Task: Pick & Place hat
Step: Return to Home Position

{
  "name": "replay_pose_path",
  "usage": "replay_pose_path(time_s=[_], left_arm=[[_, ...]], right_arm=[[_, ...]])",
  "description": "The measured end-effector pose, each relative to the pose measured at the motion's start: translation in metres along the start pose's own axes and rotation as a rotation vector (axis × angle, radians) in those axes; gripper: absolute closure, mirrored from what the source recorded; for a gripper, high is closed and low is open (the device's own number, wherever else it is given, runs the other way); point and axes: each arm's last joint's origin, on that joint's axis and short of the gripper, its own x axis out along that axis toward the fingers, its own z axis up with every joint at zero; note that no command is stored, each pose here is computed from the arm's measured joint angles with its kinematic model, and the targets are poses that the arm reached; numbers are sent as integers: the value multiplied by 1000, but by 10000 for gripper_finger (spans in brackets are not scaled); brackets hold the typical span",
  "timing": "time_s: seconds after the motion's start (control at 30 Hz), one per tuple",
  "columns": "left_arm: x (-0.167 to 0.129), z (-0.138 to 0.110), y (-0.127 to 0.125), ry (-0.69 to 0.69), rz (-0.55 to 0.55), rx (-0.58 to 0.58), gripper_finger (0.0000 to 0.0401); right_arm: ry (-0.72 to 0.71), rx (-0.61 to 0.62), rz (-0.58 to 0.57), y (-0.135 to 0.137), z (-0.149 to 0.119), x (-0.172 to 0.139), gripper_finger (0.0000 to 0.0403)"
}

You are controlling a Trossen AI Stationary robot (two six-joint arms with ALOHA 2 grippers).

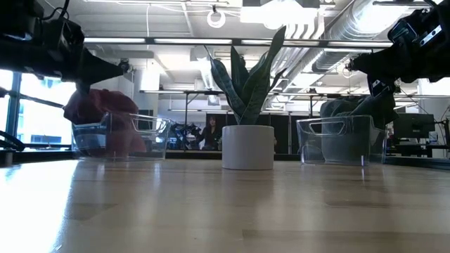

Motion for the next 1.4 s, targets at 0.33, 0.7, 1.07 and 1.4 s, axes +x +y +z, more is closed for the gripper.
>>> replay_pose_path(time_s=[0.33,0.7,1.07,1.4], left_arm=[[5,-8,0,78,-20,59,400],[5,-8,-2,89,-34,12,400],[-4,-6,-19,75,-251,-158,400],[-4,-7,-20,67,-261,-50,400]], right_arm=[[0,0,0,0,0,0,395],[0,0,0,0,0,0,394],[0,0,0,0,0,0,400],[1,0,0,0,0,0,395]])
